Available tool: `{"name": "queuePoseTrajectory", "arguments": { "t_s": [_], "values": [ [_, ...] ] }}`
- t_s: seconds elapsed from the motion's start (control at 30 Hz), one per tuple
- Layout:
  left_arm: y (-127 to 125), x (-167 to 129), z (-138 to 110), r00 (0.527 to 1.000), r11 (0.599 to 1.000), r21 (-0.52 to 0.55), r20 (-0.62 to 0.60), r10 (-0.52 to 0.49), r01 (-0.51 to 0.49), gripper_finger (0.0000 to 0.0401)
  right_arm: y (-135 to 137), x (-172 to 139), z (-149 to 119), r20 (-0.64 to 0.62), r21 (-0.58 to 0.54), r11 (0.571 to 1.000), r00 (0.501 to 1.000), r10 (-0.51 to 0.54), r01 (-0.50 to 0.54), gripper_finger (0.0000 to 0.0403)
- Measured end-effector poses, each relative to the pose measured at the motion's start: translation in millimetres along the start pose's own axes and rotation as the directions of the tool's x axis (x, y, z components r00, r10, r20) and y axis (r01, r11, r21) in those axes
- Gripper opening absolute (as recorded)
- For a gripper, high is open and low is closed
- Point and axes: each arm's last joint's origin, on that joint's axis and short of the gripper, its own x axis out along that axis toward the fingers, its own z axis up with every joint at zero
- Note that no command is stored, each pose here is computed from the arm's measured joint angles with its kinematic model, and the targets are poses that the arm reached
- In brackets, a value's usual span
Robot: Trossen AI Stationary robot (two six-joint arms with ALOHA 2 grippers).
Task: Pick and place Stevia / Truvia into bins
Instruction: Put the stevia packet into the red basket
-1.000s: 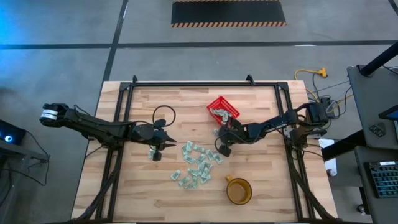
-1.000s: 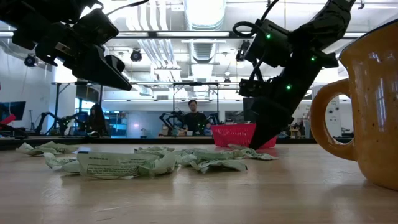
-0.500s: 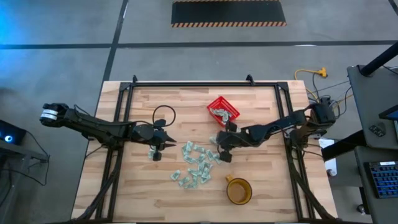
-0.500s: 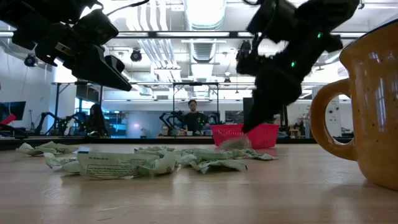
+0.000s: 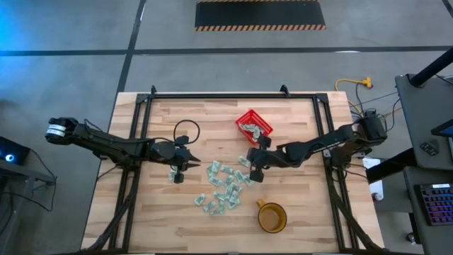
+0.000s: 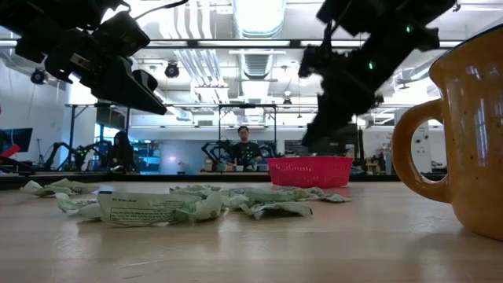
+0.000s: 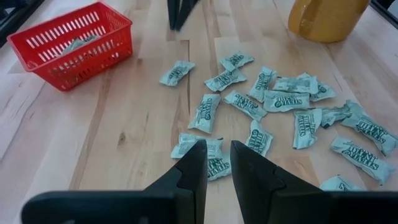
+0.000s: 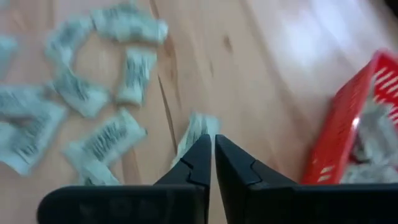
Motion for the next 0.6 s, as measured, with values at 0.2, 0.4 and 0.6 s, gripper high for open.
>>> {"name": "queuePoseTrajectory", "arguments": {
  "t_s": [0.2, 0.4, 0.6],
  "values": [
    [0, 0, 0, 1.0, 1.0, 0.0, 0.003, 0.006, -0.006, 0.0054, 1, 25, -10, -0.07, -0.001, 1.0, 0.997, 0.019, -0.019, 0.0067],
    [0, 0, 1, 1.0, 1.0, -0.001, 0.01, 0.005, -0.005, 0.0054, -4, 35, -15, -0.111, 0.059, 0.998, 0.994, 0.006, 0.001, 0.0135],
    [0, 0, 1, 1.0, 1.0, -0.001, 0.012, 0.005, -0.005, 0.0054, -4, 36, -15, -0.126, 0.097, 0.993, 0.989, 0.073, -0.061, 0.0187]
  ]
}}
